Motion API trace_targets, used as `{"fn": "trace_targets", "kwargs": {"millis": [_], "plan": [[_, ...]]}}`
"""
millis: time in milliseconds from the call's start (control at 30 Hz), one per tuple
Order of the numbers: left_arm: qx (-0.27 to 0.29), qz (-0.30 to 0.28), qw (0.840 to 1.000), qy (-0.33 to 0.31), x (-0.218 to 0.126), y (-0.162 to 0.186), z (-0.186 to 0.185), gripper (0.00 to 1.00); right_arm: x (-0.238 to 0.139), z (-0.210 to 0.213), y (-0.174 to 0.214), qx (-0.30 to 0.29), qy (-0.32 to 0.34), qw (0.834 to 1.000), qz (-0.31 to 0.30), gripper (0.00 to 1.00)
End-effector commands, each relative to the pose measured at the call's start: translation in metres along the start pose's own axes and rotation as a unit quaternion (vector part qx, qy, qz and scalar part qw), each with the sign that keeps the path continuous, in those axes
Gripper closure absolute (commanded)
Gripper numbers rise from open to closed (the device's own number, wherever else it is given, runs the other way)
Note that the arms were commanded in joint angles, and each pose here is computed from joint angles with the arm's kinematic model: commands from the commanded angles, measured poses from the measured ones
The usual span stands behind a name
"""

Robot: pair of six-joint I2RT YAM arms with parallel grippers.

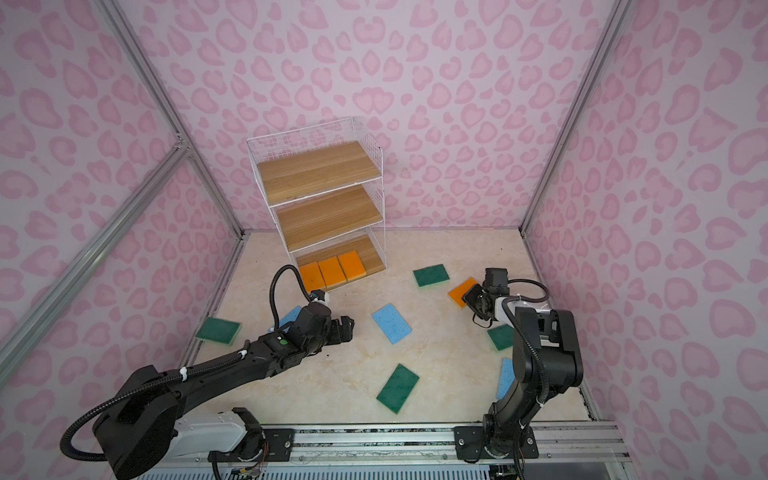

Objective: Place and organize the cleaning sponges onto the shelf
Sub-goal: 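Reach right gripper to the orange sponge on the table and grasp it, then lift the orange sponge with right gripper toward the approaching left gripper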

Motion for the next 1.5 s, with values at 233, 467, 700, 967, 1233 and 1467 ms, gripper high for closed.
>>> {"fn": "trace_targets", "kwargs": {"millis": [233,467,700,967,1233,1467], "plan": [[-0.009,-0.015,1.0,0.02,-0.011,-0.005,-0.002,0.04,0.01,-0.003,0.003,0.002,-0.007,1.0,0.006,0.93],[-0.005,-0.015,0.999,0.05,-0.02,-0.005,-0.006,0.02,-0.01,0.014,0.012,-0.036,-0.045,0.998,0.012,0.98],[0.003,-0.022,0.997,0.079,-0.033,-0.013,-0.013,0.02,-0.032,0.024,0.044,-0.085,-0.07,0.993,0.045,1.0],[-0.011,-0.013,0.993,0.12,-0.035,-0.016,-0.021,0.06,-0.067,0.051,0.076,-0.178,-0.126,0.972,0.088,1.0],[-0.043,-0.006,0.988,0.149,-0.032,-0.025,-0.019,0.25,-0.088,0.094,0.123,-0.291,-0.212,0.921,0.15,1.0],[-0.078,-0.004,0.985,0.154,-0.028,-0.032,-0.006,0.33,-0.085,0.121,0.148,-0.355,-0.258,0.879,0.186,1.0]]}}
Point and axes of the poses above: each gripper's point midway between its finger pads, its own x axis out along the fingers, its own z axis along the line the jaws close on, y = z × x, the point moved 8 cm from there along -x, back along the fingers, and after that the axes turned 2 degrees about x, right-handed, at the moved point
